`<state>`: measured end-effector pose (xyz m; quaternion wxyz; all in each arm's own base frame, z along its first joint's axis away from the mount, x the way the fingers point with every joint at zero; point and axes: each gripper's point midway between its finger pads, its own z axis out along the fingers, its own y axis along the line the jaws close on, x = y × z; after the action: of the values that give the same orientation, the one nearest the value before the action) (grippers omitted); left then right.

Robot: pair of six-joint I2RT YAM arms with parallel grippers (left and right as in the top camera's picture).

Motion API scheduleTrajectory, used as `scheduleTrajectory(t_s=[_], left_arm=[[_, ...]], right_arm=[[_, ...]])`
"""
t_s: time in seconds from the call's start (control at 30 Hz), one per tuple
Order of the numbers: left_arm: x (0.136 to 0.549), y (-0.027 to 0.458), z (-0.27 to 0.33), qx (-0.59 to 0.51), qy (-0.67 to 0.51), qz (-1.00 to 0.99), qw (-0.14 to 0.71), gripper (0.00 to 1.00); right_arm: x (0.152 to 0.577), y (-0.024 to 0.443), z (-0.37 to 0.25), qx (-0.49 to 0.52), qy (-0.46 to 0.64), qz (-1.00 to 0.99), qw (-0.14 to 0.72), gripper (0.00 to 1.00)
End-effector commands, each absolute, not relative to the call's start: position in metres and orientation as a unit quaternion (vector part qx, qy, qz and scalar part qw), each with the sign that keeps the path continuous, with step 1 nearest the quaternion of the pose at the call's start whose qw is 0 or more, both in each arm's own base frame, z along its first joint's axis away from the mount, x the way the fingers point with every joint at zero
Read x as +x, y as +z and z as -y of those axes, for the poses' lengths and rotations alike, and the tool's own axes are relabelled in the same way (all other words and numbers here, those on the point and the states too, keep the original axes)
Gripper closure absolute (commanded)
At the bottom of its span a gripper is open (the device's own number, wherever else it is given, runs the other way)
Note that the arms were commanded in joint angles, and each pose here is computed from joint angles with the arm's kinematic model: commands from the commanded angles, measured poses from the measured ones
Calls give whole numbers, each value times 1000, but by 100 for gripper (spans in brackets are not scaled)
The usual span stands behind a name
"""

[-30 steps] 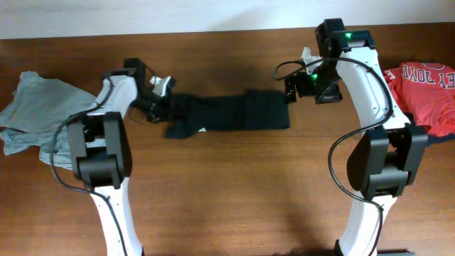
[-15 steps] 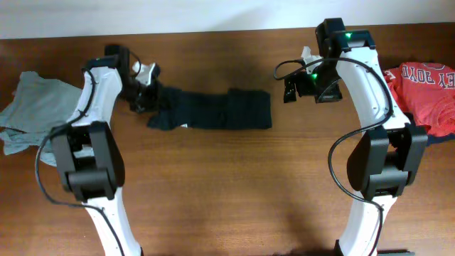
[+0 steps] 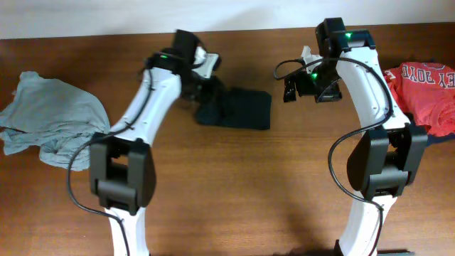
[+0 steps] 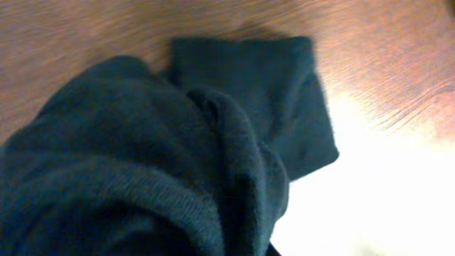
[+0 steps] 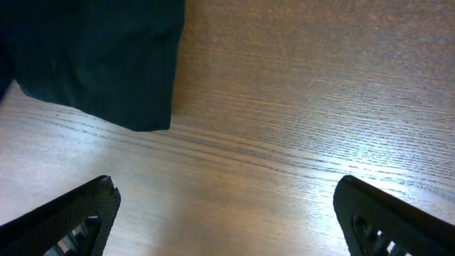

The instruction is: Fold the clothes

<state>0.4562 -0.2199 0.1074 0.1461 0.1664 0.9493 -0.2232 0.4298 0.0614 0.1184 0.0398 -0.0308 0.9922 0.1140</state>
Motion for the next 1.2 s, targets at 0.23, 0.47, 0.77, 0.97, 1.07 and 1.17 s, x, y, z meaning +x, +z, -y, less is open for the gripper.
scheduleTrajectory(t_s=[0.23,0.47,0.77,0.97,1.07,1.17], left_arm=[[454,125,274,199,-179,-941,206,99],[452,128,287,211,-186,-935,215,58],[440,139,333,251,-212,-912,244,1],[444,151,346,255,-223,-902,267,1],[459,176,334,222,-240,-901,286,1],[469,214,323,216,-277,-883,310,1]], right_arm=[[466,206,-39,2,194,-970,148,1],[469,268,4,34,184,-957,220,1],[458,274,30,66,180,-958,214,1],[454,272,30,68,181,-959,206,1],[453,272,30,68,181,-960,204,1],[453,272,30,69,180,-960,204,1]])
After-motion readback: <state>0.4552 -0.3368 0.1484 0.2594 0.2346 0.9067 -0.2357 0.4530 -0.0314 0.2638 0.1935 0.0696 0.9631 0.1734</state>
